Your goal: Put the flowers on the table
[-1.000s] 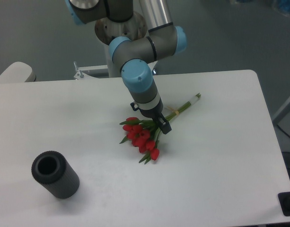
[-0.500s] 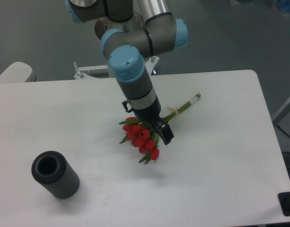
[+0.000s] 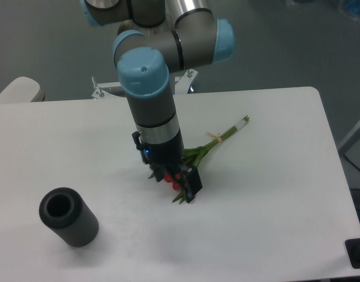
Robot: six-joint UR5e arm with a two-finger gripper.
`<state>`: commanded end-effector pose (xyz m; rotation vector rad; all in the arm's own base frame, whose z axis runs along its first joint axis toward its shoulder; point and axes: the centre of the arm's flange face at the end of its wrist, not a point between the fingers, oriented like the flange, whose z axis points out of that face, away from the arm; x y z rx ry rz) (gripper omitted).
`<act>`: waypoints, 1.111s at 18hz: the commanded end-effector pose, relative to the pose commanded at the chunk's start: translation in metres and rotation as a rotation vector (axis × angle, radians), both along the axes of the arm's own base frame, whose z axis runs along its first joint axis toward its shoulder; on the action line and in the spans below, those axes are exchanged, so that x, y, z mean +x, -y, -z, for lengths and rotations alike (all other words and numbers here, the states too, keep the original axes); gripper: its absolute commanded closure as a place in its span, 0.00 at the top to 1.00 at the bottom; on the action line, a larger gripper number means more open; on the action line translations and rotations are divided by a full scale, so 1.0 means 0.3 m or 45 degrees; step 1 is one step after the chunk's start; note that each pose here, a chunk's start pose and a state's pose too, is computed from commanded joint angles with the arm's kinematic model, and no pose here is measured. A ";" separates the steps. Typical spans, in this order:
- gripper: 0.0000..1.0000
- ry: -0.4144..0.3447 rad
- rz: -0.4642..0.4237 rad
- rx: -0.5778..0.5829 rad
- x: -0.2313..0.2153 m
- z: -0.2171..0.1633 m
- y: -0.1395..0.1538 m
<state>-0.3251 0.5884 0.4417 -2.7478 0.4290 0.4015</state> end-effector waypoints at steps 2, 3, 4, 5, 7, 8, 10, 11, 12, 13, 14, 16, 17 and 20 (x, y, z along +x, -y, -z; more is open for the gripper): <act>1.00 0.022 -0.013 0.039 -0.006 -0.018 -0.025; 1.00 0.028 -0.015 0.053 -0.011 -0.026 -0.035; 1.00 0.033 -0.009 0.065 -0.012 -0.029 -0.045; 1.00 0.040 -0.002 0.073 -0.009 -0.031 -0.052; 1.00 0.048 0.002 0.077 -0.008 -0.025 -0.055; 1.00 0.051 0.004 0.073 -0.004 -0.013 -0.056; 1.00 0.050 0.016 0.070 0.004 -0.005 -0.062; 1.00 0.048 0.020 0.071 0.007 -0.008 -0.064; 1.00 0.047 0.022 0.070 0.007 -0.008 -0.064; 1.00 0.047 0.025 0.068 0.006 -0.005 -0.065; 1.00 0.046 0.027 0.068 0.006 -0.005 -0.065; 1.00 0.043 0.028 0.068 0.007 -0.006 -0.063; 1.00 0.042 0.028 0.069 0.008 -0.007 -0.062; 1.00 0.040 0.028 0.070 0.006 -0.009 -0.064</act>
